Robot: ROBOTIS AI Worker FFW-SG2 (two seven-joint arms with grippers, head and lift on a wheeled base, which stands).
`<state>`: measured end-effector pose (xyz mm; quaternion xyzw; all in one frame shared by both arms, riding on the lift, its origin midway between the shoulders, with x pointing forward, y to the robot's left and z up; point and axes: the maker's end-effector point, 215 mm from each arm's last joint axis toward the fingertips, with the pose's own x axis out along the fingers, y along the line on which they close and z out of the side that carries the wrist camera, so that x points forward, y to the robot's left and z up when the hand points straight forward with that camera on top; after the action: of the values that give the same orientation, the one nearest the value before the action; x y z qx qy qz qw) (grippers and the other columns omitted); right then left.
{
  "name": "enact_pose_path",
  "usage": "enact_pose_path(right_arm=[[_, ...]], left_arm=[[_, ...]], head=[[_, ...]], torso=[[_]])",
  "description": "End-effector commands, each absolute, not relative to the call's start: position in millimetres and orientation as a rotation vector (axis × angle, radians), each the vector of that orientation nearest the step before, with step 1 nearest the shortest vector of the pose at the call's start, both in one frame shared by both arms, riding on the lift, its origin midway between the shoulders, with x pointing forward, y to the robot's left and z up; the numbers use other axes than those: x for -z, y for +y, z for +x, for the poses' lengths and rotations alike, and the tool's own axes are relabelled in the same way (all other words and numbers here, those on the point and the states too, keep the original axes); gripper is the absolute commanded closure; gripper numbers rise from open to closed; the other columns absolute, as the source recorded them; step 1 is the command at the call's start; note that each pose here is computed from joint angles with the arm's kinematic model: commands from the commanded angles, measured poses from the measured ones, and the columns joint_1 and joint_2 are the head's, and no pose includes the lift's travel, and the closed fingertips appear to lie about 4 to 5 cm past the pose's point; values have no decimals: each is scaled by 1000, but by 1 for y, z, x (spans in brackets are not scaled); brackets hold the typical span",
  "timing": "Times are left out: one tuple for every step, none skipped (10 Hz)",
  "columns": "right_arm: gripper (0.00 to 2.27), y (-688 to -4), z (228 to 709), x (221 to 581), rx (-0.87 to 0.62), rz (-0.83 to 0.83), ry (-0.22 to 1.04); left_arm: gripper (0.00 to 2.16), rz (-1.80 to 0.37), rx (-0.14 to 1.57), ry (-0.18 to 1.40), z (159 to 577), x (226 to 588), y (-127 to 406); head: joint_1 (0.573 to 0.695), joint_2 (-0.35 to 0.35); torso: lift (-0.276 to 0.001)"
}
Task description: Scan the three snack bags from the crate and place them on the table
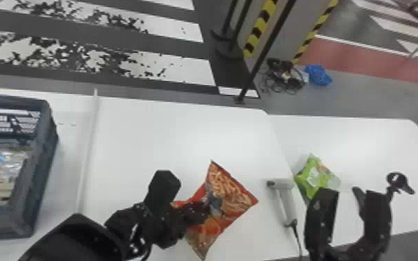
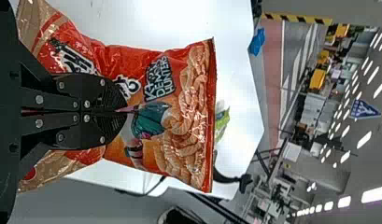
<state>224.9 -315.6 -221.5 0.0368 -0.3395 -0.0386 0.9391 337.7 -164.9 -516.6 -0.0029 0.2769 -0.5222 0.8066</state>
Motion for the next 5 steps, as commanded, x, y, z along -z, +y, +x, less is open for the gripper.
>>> enact_pose_path(right_arm=[[107,-316,223,219,80,74,-701],[107,-317,223,218,78,72,-703],[107,-317,222,216,77,71,-709],[107,-319,223,217,81,74,-706],[107,-319,224,216,77,74,-710]], left_arm=[[707,9,1098,595,341,524,-165],[-2,35,1071,606,351,534,-158],[-2,56,1049,610,360,539,-153],[33,61,1033,604,364,538,-152],[33,64,1010,593,368,535,-151]], head=[[695,-350],[695,-350],[695,-350],[695,-350],[695,-350]], torso=[[-37],[-37],[-37],[-37],[-37]])
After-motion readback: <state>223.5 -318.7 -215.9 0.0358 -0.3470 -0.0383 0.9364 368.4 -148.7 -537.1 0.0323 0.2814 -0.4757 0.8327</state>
